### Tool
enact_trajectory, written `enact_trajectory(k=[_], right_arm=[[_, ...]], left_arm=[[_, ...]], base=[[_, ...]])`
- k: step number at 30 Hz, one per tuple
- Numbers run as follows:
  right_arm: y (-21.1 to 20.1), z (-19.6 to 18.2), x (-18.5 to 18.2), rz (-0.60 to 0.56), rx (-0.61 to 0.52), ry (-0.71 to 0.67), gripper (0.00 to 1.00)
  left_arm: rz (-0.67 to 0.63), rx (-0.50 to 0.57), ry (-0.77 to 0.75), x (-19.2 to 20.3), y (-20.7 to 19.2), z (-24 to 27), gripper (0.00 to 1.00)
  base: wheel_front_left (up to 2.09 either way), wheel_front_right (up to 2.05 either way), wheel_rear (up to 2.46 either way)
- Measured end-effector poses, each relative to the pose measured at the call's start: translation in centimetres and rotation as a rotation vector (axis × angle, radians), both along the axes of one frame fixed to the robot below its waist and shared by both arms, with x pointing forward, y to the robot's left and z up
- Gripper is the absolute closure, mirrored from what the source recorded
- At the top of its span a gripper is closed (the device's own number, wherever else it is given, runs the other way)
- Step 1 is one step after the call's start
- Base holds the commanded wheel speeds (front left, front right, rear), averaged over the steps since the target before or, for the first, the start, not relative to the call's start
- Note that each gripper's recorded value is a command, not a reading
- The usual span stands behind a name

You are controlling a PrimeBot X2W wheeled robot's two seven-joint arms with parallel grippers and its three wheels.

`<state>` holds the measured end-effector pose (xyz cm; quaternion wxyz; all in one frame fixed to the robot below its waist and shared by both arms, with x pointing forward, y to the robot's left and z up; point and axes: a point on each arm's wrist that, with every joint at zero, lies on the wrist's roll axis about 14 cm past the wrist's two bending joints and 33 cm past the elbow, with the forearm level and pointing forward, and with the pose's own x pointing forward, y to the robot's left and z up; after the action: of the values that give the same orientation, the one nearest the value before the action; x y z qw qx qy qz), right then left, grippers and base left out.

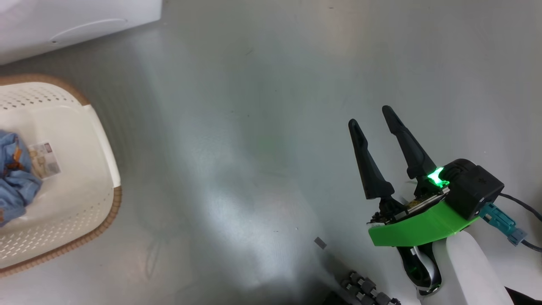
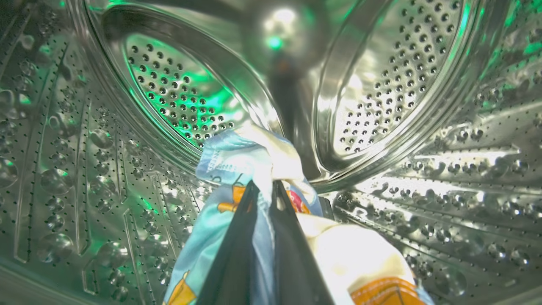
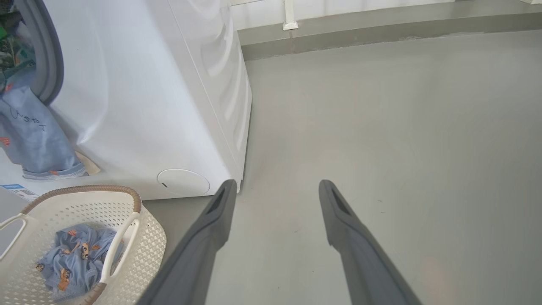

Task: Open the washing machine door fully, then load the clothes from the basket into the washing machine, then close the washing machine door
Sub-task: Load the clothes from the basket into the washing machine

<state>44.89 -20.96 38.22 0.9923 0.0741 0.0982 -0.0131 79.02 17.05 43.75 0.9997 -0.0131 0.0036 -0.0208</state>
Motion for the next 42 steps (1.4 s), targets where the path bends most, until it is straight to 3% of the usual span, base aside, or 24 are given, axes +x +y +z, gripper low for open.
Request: enact_trajectory(k=[1, 14, 26, 42], right_arm=[[0.1, 0.0, 0.0, 0.002, 0.002, -0.001, 0.00], [0.9, 1.3, 0.8, 0.024, 0.016, -0.046, 0.00], [1.4, 3.9, 0.5, 0.037, 0.016, -0.111, 0.00], [1.6, 7.2, -2.5, 0.050, -0.005, -0.151, 0.00]], left_arm=[[-0.006, 0.013, 0.003, -0.1, -0.1, -0.1, 0.00], [-0.047, 0.033, 0.027, -2.8, -1.2, -1.0, 0.00], [-0.041, 0.002, 0.008, -9.7, -1.2, -1.2, 0.00], [-0.051, -0.007, -0.014, -27.9, -2.2, 1.7, 0.00]], base=[[0.00, 0.00, 0.00], [0.00, 0.00, 0.00], [0.00, 0.00, 0.00], [0.00, 0.00, 0.00]])
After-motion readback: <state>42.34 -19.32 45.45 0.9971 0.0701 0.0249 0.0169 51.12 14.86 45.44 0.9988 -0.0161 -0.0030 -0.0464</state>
